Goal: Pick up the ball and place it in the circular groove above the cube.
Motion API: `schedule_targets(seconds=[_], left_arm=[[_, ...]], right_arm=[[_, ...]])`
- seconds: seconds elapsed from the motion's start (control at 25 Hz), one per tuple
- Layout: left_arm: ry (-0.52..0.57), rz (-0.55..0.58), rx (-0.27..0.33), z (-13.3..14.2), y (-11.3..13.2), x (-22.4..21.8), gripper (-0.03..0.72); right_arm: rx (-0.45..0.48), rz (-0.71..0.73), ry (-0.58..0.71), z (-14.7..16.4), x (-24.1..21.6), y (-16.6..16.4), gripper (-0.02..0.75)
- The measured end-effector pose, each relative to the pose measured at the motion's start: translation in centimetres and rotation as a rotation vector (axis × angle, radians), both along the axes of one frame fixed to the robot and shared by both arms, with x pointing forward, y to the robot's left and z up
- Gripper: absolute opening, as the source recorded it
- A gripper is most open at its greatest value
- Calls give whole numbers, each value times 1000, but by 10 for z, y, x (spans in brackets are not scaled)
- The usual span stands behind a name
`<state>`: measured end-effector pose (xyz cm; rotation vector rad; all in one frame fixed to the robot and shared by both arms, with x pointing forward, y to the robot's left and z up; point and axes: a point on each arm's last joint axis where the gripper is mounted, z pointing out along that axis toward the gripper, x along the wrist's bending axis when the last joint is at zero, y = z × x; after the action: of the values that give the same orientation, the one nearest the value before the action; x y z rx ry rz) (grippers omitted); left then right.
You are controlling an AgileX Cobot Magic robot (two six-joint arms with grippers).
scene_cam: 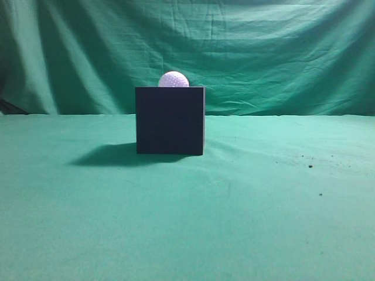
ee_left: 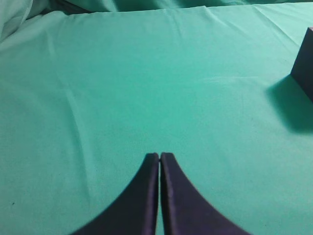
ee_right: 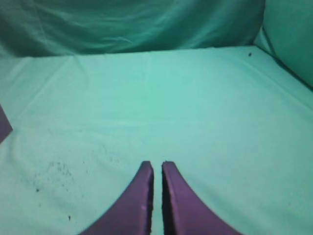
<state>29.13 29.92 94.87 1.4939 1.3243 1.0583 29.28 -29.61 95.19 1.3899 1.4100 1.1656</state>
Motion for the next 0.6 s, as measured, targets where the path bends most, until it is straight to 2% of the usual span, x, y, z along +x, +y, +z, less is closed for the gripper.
schedule_targets(seconds=[0.12,0.6], left_arm=[[0,0,0,0,0,0,0],[0,0,0,0,0,0,0]], right_arm=[[-1,-9,52,-5,-1,-1,0],[-2,-12,66,-6,-1,-1,0]])
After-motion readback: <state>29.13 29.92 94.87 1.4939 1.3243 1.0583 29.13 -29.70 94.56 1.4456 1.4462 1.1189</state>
